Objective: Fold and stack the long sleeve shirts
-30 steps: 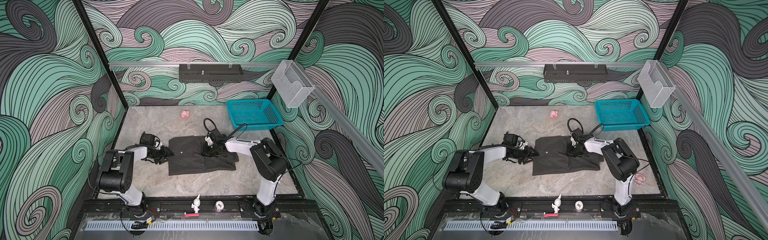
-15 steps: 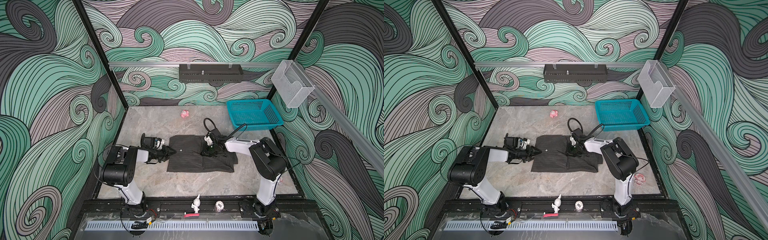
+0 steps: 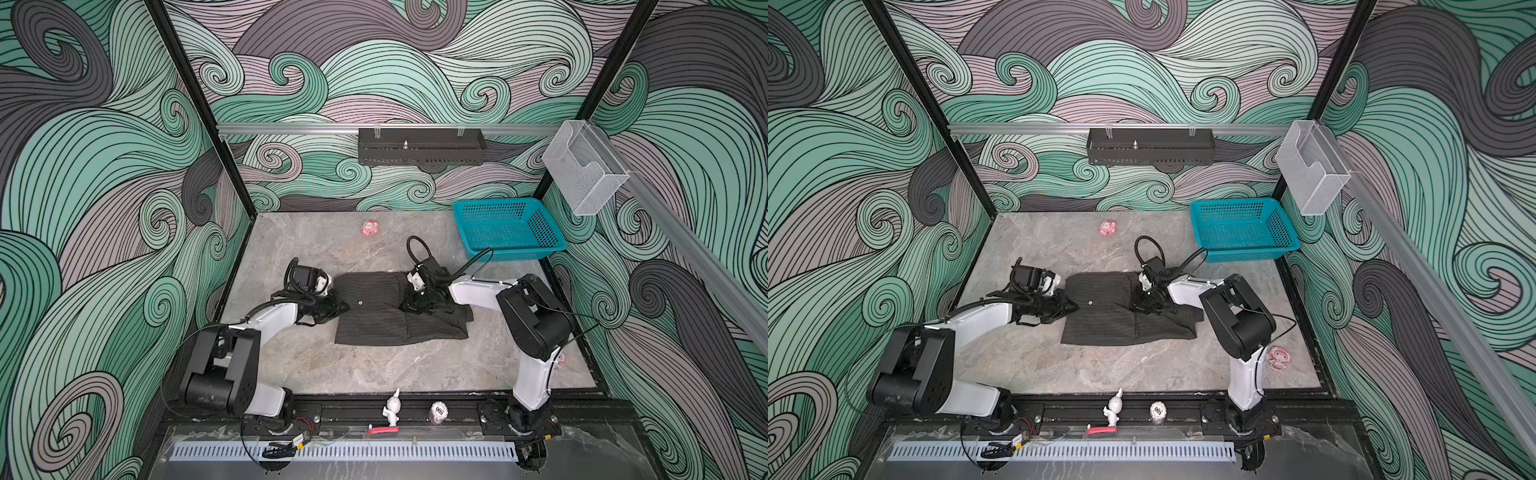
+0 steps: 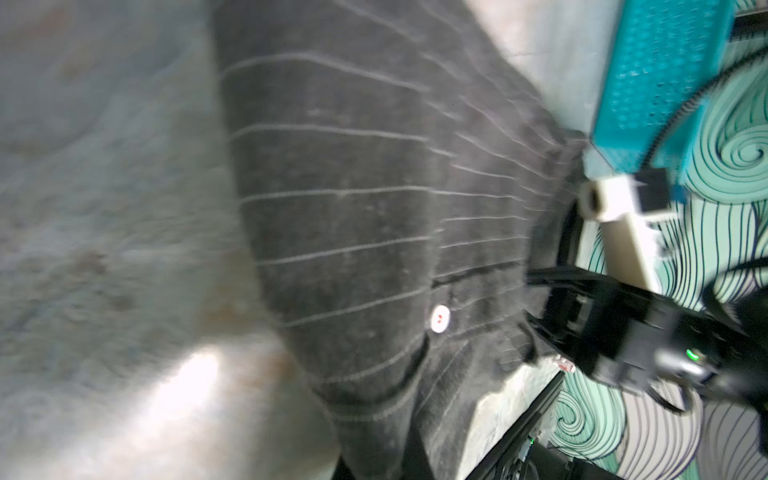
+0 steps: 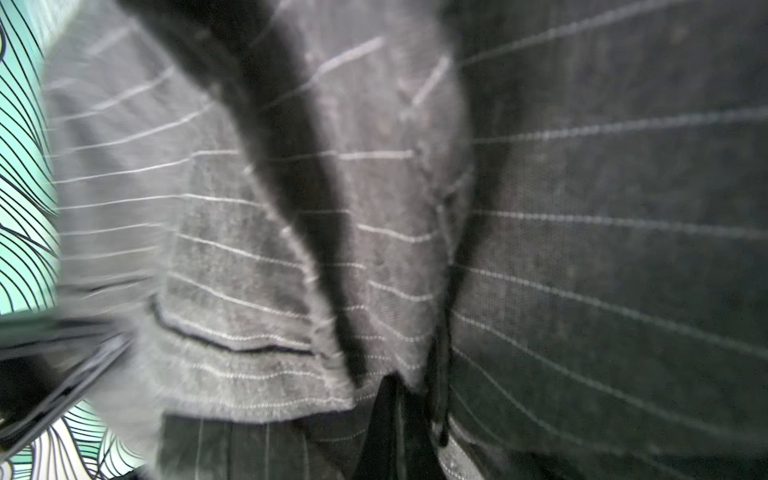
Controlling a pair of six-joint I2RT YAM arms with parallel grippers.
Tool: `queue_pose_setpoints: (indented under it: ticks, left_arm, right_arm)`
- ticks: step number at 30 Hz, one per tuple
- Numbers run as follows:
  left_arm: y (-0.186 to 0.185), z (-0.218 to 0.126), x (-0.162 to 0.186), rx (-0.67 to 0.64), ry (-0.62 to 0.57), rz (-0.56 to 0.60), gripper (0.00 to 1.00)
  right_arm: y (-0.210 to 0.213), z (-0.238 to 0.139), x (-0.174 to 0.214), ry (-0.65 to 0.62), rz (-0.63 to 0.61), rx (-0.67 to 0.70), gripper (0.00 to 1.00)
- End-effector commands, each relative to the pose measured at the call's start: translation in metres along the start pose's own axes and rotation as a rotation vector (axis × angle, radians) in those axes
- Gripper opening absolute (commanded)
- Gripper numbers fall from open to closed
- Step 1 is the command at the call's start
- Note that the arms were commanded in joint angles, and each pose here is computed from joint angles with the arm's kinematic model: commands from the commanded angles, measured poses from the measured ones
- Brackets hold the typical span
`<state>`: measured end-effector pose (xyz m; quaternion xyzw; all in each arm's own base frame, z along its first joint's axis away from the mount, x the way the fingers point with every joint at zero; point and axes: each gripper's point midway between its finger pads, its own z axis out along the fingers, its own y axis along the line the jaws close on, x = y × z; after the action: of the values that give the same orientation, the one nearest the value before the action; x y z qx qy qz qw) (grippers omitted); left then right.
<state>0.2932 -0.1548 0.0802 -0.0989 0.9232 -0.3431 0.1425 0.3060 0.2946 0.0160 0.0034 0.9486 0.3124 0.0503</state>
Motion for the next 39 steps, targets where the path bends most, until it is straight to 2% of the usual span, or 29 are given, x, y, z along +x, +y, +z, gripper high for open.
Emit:
queue_pose_setpoints:
  ticks: [1,8,14,19,25,27,28,30,34,39]
  left_arm:
    - [-0.010,-0.013,0.021,-0.080,0.081,0.073,0.00]
    - [-0.073,0.003,0.028,-0.015,0.120,0.194,0.00]
    - [-0.125,0.047,0.040,0.096,0.166,0.233,0.00]
    - [-0.119,0.084,0.036,0.103,0.171,0.208,0.00]
    - [-0.095,0.107,0.033,0.069,0.206,0.173,0.00]
    - [-0.086,0.108,0.032,0.067,0.208,0.149,0.00]
    - [-0.081,0.109,0.031,0.066,0.207,0.137,0.00]
    - [-0.071,0.109,0.032,0.054,0.220,0.123,0.00]
    - [-0.057,0.114,0.035,0.035,0.255,0.112,0.00]
    - [-0.041,0.124,0.044,0.023,0.306,0.089,0.00]
  right_arm:
    - [-0.020,0.015,0.024,0.080,0.083,0.076,0.02]
    - [-0.008,0.025,0.027,0.085,0.089,0.061,0.01]
    - [-0.010,0.033,0.033,0.091,0.112,0.051,0.01]
    - [-0.007,0.034,0.036,0.088,0.125,0.022,0.00]
    - [0.002,0.024,0.034,0.058,0.117,-0.025,0.01]
    - [0.005,0.016,0.031,0.034,0.107,-0.026,0.05]
    - [0.007,0.010,0.029,0.022,0.099,-0.026,0.10]
    - [0.007,0.000,0.026,0.004,0.088,-0.011,0.26]
    - [0.009,-0.030,0.016,-0.045,0.056,0.009,0.41]
    - [-0.010,-0.080,-0.002,-0.119,0.059,0.057,0.47]
